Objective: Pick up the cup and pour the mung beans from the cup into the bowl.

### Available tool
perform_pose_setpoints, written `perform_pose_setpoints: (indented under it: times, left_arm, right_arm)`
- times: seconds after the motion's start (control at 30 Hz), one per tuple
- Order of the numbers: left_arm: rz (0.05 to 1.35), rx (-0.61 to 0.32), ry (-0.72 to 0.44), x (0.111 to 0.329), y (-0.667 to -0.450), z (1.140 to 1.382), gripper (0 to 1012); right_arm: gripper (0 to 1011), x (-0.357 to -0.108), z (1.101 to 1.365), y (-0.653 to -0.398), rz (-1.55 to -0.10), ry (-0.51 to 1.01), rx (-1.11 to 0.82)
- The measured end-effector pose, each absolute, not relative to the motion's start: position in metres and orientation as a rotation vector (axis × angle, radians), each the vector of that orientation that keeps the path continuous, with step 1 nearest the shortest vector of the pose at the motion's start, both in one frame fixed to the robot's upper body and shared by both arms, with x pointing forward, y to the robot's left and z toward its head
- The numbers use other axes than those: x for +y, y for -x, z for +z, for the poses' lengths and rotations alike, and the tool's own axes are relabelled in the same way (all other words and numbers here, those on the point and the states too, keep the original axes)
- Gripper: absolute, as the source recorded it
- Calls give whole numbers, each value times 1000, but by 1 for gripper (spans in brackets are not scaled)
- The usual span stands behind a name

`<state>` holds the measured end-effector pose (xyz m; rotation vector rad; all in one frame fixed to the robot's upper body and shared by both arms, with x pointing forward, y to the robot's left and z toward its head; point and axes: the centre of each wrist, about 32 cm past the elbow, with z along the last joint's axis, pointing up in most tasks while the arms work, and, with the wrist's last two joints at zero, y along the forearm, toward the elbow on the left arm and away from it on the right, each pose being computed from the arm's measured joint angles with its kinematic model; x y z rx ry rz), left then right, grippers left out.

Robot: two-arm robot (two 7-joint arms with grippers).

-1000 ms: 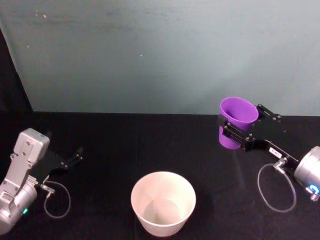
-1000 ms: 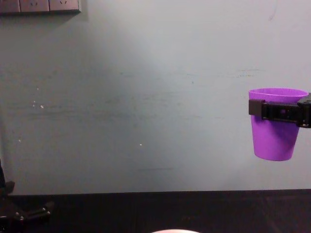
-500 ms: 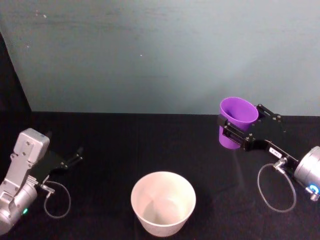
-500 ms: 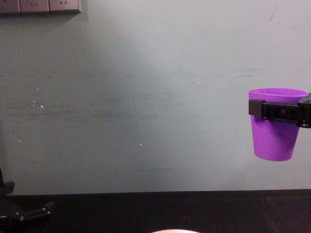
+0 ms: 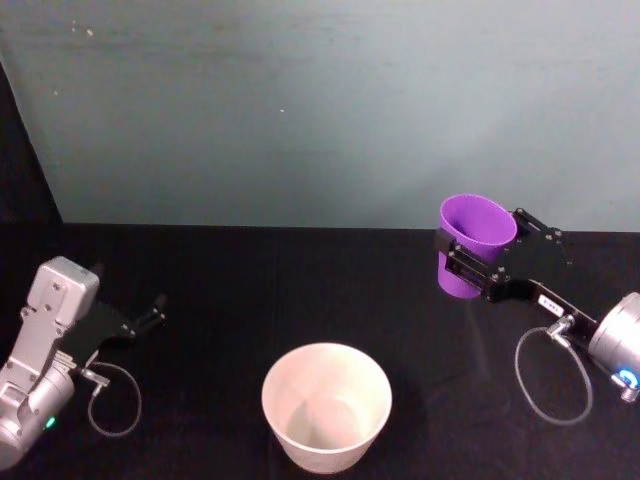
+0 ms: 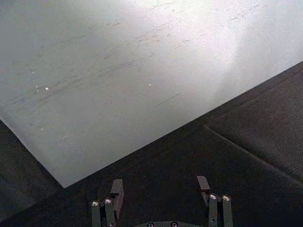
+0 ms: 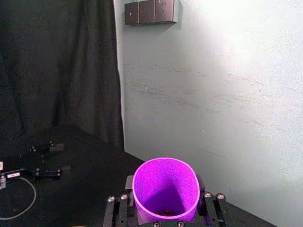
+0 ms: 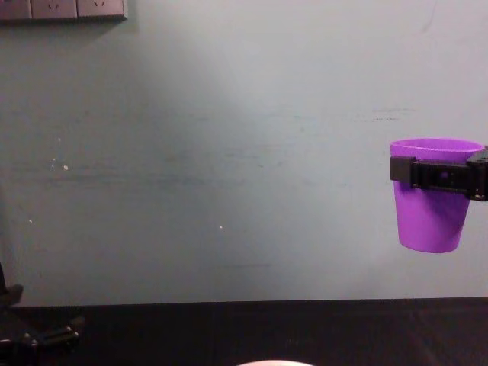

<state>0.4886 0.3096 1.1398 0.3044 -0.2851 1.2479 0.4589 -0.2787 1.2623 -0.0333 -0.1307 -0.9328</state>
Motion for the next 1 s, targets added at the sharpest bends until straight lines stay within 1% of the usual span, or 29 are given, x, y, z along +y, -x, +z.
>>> perform_pose_setpoints:
  times: [1.0]
  left_arm:
    - [1248,-285,-304,310,-489,1140,1003]
  right_arm:
    - [723,-279,1262,-459,-933,33,-131]
